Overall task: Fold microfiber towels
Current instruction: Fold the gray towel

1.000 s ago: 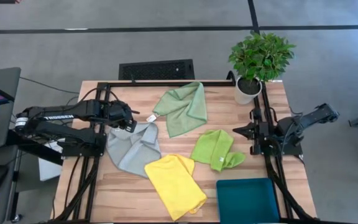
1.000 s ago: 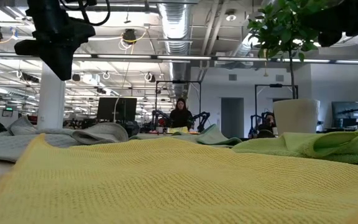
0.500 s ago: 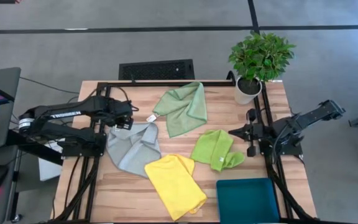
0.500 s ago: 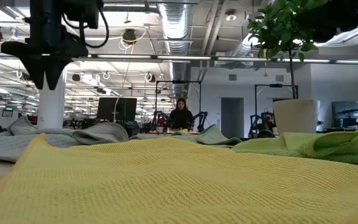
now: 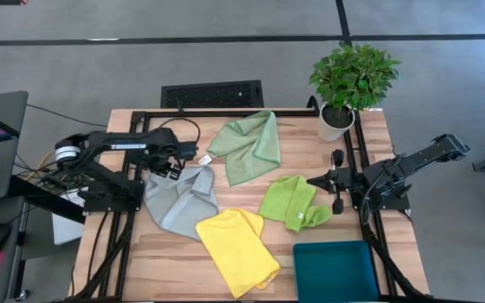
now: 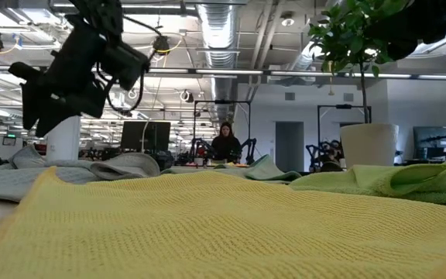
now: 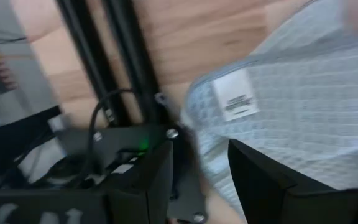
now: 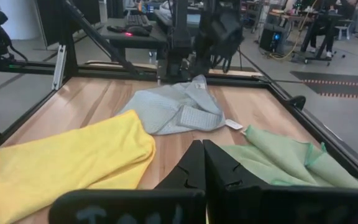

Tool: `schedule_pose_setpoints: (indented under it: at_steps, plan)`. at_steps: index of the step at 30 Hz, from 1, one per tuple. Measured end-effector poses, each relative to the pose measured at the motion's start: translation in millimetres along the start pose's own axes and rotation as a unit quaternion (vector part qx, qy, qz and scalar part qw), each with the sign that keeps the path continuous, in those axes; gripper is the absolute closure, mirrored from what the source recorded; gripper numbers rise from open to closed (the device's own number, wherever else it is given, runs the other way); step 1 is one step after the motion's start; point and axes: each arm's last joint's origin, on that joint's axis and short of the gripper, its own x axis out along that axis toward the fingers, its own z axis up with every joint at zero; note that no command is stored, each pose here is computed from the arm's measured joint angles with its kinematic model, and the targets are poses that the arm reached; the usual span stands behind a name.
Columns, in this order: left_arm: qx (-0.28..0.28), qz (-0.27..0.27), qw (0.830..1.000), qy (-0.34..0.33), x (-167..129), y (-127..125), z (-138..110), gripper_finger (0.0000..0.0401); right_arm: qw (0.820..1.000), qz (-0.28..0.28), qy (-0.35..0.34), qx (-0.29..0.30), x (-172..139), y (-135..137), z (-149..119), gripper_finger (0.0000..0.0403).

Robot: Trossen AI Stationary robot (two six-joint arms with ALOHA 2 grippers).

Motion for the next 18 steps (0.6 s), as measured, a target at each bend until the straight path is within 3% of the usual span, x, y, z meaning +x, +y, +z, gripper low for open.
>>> schedule_pose_setpoints:
  at_steps: [6,18]
  plan:
    - [0.023,0.042,0.998,0.027,12,-12,6,0.0253,1.000,0.000,0.001,0.000,0,0,0,0.0395]
    - [0.011,0.045,0.999,0.016,16,-18,12,0.0253,1.000,0.000,0.003,-0.002,0,0,-1,0.0394]
